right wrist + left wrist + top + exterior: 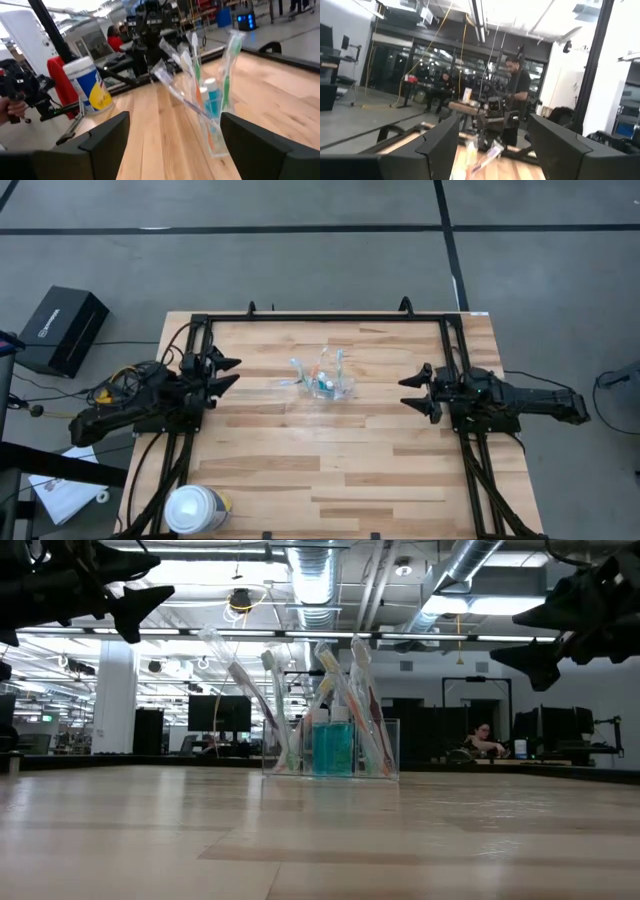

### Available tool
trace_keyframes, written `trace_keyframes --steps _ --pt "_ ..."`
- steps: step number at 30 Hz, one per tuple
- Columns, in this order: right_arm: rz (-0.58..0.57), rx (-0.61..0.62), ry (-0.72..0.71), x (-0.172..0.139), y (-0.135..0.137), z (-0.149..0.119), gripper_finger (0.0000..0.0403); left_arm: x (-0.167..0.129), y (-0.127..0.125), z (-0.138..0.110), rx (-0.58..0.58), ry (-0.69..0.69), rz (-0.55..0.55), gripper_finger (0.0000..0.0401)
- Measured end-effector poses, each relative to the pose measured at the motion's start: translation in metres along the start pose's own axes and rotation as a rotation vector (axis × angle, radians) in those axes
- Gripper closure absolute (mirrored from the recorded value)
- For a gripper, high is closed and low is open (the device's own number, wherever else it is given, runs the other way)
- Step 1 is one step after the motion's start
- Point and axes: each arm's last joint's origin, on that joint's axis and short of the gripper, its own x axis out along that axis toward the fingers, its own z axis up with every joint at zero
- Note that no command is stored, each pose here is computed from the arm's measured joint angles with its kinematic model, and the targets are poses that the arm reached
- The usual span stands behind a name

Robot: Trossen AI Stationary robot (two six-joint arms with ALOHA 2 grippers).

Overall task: Pick & Place toothbrushing station
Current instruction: Return to Home Position

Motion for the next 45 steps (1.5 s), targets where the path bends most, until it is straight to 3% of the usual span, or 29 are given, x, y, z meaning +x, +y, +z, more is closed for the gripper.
trace_keyframes --steps 9,30,33,38,45 --pt "0.005 0.003 0.020 0.001 0.000 -0.001 0.0101 0.001 0.003 -0.005 -0.009 0.038 0.056 0.0169" --pt "0.041 0.061 0.039 0.002 0.002 -0.002 0.0101 0.012 0.015 -0.032 -0.064 0.300 0.155 0.0169" --pt "0.058 0.061 0.068 0.003 0.004 -0.005 0.0101 0.012 0.013 -0.028 -0.058 0.258 0.139 0.0169" --pt "0.097 0.080 0.118 0.004 0.008 -0.009 0.0101 0.009 0.004 -0.004 -0.021 0.020 0.056 0.0169" --pt "0.117 0.043 0.147 0.005 0.011 -0.012 0.0101 -0.001 -0.003 0.013 0.005 -0.149 -0.005 0.0169"
